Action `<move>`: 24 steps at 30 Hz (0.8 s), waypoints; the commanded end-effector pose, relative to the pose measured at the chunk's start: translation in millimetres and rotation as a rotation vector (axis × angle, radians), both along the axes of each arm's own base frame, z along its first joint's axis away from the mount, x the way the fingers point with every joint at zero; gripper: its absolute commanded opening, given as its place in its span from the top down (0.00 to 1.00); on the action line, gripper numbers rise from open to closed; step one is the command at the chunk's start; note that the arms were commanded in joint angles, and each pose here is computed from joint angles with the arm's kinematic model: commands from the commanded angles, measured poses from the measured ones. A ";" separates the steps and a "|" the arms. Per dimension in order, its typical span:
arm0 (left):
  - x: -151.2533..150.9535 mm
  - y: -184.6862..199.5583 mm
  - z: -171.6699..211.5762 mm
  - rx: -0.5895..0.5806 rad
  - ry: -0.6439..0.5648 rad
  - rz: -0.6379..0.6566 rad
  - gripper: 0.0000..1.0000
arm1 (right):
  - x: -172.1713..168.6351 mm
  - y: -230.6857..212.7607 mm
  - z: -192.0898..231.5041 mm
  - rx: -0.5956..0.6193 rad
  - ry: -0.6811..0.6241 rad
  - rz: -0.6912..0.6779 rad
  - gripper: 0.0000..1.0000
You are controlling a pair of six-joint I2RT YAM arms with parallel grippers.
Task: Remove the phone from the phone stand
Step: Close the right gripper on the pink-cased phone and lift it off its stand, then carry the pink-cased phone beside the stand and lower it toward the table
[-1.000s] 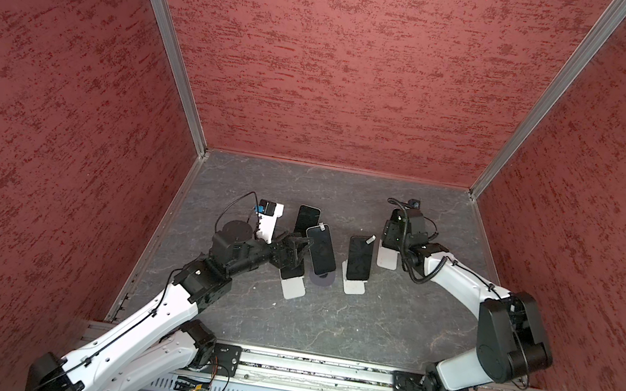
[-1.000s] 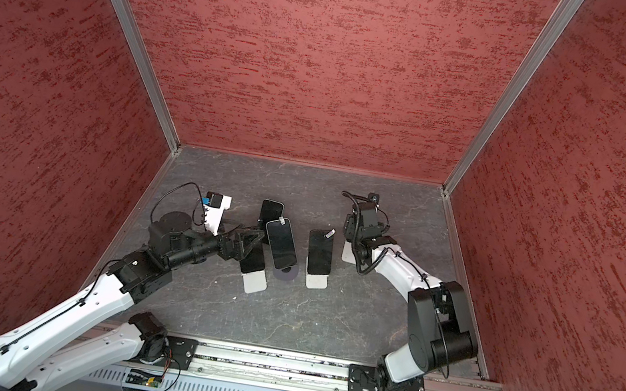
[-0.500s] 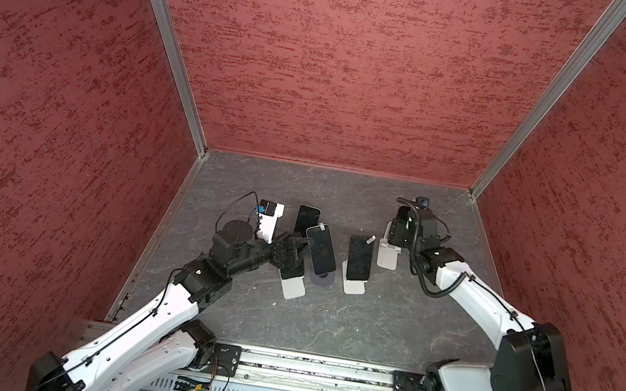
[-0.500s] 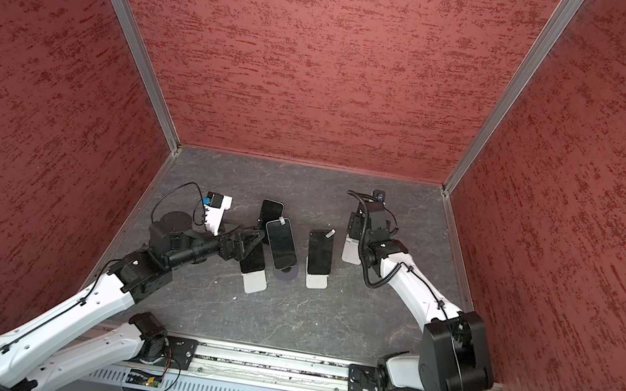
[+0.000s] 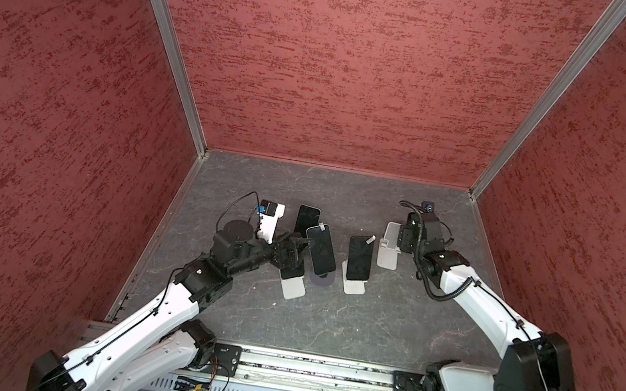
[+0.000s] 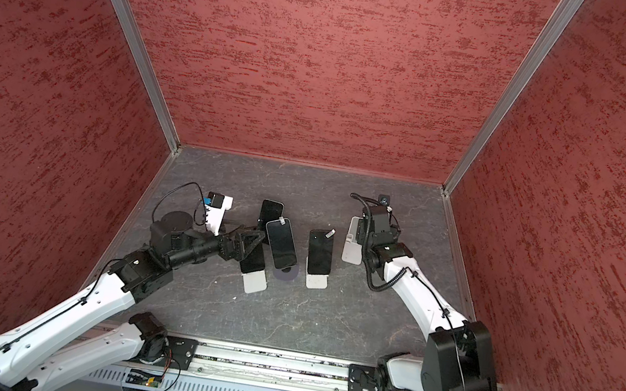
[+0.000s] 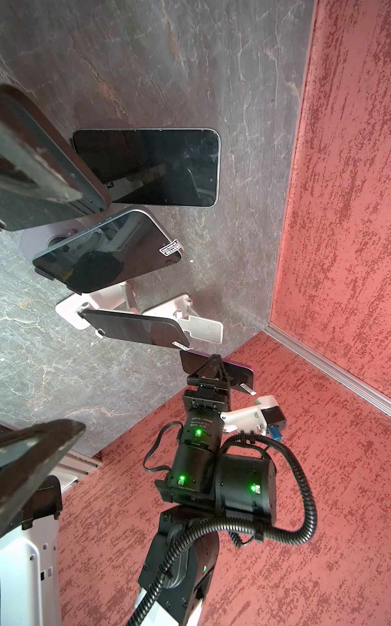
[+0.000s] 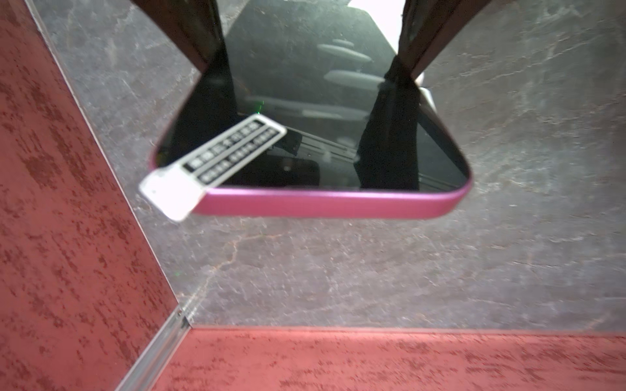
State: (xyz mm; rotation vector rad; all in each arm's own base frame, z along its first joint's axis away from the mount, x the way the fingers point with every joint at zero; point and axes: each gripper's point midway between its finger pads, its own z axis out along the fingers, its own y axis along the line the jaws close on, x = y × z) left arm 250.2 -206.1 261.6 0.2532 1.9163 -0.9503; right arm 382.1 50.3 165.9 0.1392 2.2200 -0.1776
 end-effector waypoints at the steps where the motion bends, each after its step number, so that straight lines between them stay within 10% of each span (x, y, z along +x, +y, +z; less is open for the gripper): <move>1: 1.0 -1.1 7.8 -0.007 -0.031 -0.010 0.01 | 0.3 -20.5 -9.5 -0.003 0.010 -0.058 0.44; 24: -3.8 3.6 9.4 -0.041 -0.030 0.007 0.01 | 46.1 -34.6 -106.8 0.166 0.244 -0.029 0.42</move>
